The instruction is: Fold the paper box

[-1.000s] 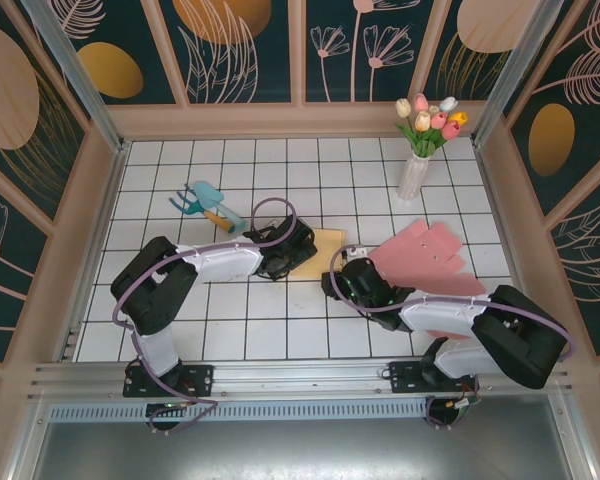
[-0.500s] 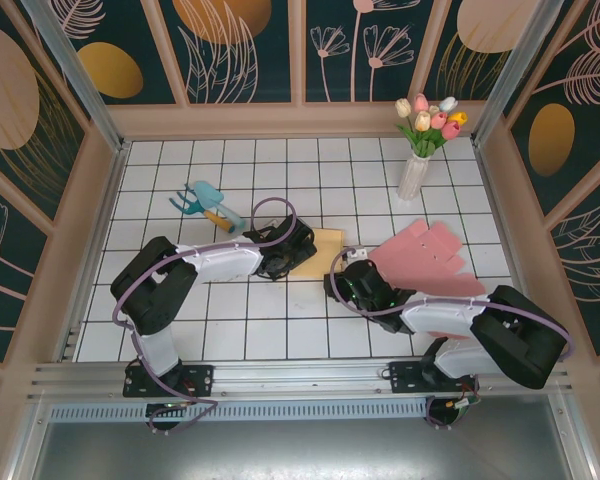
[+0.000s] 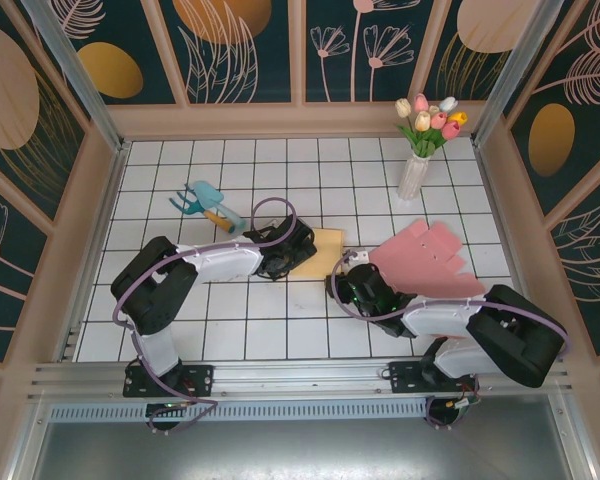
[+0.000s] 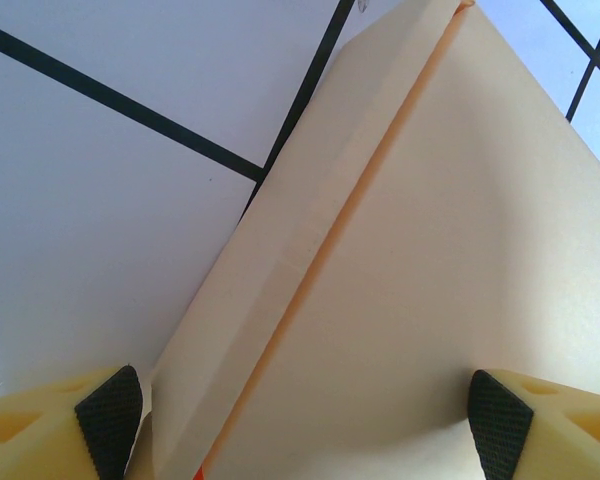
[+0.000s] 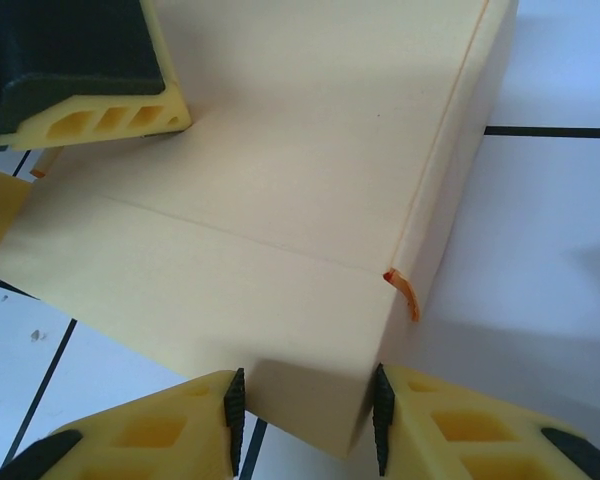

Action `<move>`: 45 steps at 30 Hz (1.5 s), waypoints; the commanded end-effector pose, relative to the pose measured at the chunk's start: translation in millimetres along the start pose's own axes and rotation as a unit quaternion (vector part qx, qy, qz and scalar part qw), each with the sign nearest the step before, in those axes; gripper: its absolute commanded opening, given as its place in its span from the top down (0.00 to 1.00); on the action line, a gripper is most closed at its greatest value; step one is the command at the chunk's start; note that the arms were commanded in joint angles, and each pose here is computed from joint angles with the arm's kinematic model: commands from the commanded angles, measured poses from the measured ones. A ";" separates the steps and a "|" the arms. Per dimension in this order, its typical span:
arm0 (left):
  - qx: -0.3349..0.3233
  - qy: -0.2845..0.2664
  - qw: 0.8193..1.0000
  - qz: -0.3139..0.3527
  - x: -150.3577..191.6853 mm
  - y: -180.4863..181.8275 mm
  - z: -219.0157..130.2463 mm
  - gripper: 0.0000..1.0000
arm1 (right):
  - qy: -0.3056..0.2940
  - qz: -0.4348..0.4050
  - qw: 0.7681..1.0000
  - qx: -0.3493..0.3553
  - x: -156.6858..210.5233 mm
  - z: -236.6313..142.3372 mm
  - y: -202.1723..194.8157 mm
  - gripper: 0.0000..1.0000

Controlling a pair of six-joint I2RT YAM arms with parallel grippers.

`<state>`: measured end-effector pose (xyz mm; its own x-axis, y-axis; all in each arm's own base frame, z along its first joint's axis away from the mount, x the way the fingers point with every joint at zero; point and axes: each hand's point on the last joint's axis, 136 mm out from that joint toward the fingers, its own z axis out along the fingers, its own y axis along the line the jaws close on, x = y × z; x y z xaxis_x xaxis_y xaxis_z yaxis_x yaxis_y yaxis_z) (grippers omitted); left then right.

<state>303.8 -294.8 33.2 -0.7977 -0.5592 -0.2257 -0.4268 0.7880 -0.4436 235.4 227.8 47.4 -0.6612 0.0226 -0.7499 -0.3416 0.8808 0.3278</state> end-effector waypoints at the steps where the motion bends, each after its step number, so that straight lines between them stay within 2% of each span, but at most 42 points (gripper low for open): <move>1: -0.048 0.015 0.999 0.010 11.1 26.3 14.6 0.14 | -0.012 -0.010 1.000 -0.012 -0.8 1.5 3.4 0.60; 12: -0.047 0.024 0.999 0.014 15.5 27.4 18.8 0.14 | -0.036 -0.012 0.999 -0.015 3.5 -0.7 -7.0 0.63; 32: -0.049 0.024 0.998 0.021 15.5 28.5 21.0 0.15 | -0.023 0.035 0.999 -0.011 3.2 11.5 -24.0 0.62; 45: -0.044 0.031 0.998 0.025 18.0 26.7 22.1 0.17 | 0.012 0.068 0.997 0.038 1.5 44.9 -35.3 0.62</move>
<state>316.0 -300.1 32.6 -0.7837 -0.5710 -0.2444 -0.4148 0.7740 -0.4784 273.7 217.9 24.0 -0.6627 0.1202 -0.7392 -0.2555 0.8915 0.3740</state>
